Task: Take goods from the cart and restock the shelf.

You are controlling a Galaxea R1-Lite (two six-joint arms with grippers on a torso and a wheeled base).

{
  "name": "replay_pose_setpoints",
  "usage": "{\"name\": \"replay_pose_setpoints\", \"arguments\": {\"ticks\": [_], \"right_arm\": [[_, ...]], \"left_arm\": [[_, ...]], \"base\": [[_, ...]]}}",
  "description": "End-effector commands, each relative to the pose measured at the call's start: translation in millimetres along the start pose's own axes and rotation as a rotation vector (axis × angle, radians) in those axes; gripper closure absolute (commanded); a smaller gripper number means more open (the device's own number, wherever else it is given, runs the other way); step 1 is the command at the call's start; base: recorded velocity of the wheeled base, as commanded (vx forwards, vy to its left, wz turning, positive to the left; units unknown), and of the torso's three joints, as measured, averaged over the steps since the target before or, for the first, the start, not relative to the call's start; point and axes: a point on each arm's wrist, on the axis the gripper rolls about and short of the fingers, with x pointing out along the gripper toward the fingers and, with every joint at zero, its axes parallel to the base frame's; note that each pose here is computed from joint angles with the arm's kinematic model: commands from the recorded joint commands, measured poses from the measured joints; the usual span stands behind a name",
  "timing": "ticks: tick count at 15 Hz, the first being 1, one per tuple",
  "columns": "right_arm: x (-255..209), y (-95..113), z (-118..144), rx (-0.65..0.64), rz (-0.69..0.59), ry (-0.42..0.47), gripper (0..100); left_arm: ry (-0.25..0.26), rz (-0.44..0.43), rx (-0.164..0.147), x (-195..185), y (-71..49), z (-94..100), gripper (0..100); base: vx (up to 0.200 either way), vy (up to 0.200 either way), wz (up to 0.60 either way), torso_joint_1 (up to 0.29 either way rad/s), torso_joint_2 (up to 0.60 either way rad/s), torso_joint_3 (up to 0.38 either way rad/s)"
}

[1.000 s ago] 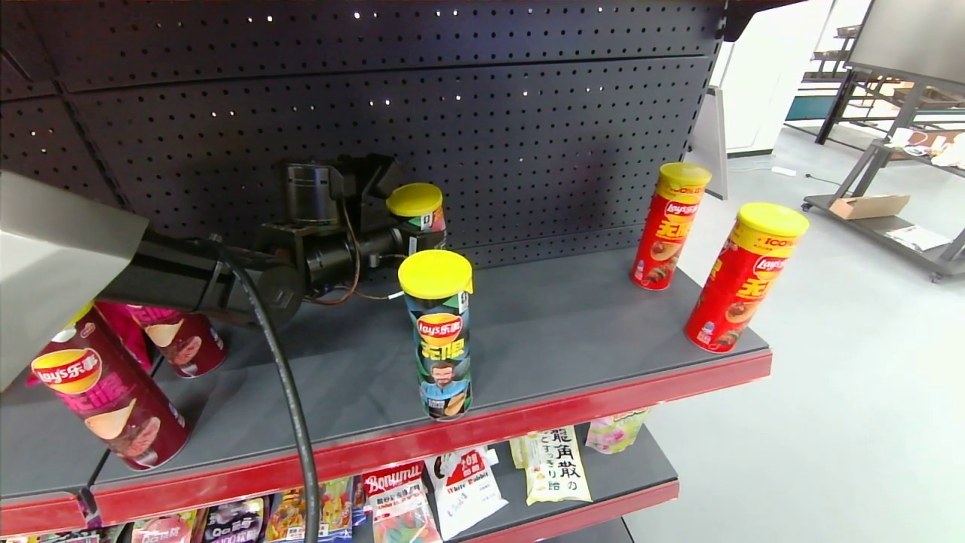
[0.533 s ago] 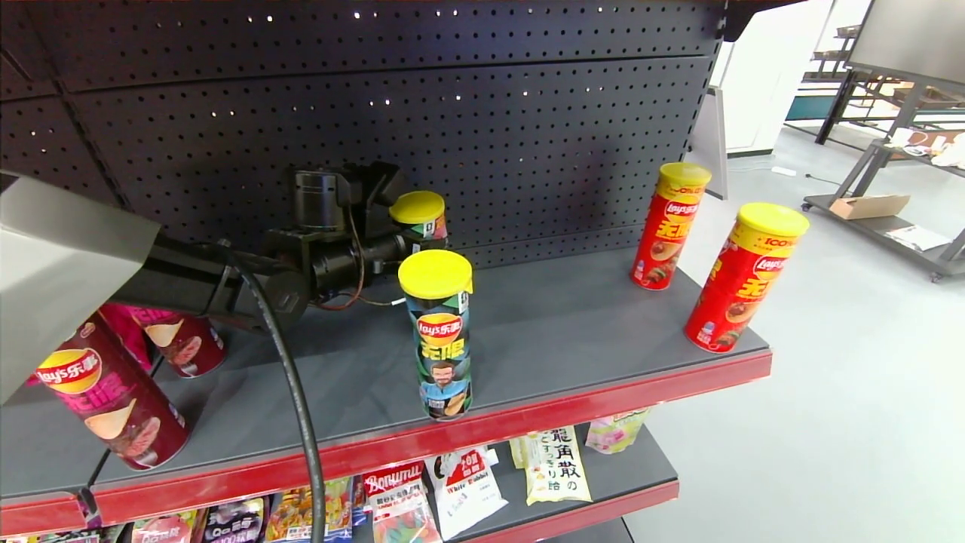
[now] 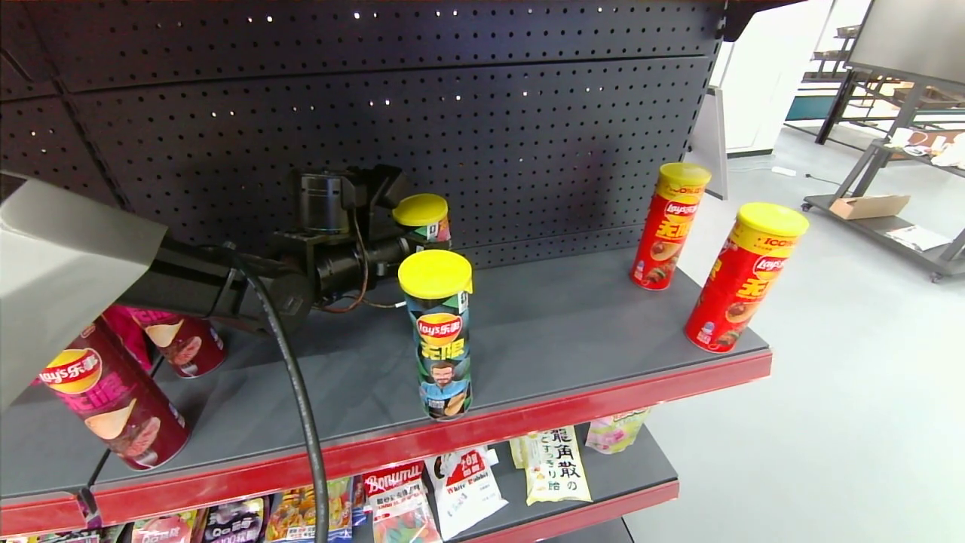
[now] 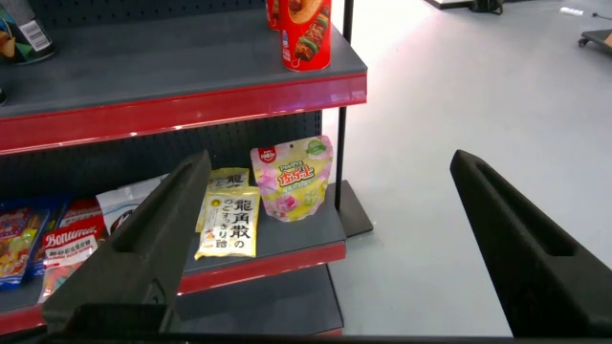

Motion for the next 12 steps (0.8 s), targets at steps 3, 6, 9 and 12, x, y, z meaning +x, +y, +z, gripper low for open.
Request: {"name": "replay_pose_setpoints", "arguments": {"ticks": [3, 6, 9, 12], "right_arm": [[0.0, 0.0, 0.0, 0.0, 0.0, -0.001, 0], [0.0, 0.0, 0.0, 0.0, -0.001, -0.001, 0], [0.0, 0.0, 0.0, 0.0, 0.0, -0.001, 0], [0.0, 0.0, 0.0, 0.0, 0.0, -0.001, 0]], "left_arm": [[0.006, 0.002, 0.005, -0.9, 0.3, 0.1, 100], [0.006, -0.002, 0.008, -0.6, -1.6, 0.1, 0], [0.004, -0.004, 0.005, -2.1, -2.4, 1.9, 0], [0.04, -0.004, -0.005, -13.8, -3.6, 7.6, 0]], "base": [[0.0, 0.0, 0.0, 0.0, 0.0, 0.0], [0.0, 0.0, 0.0, 0.0, 0.0, 0.0], [0.0, 0.0, 0.0, 0.0, 0.0, 0.0], [0.0, 0.0, 0.0, 0.0, 0.0, 0.0]]}}
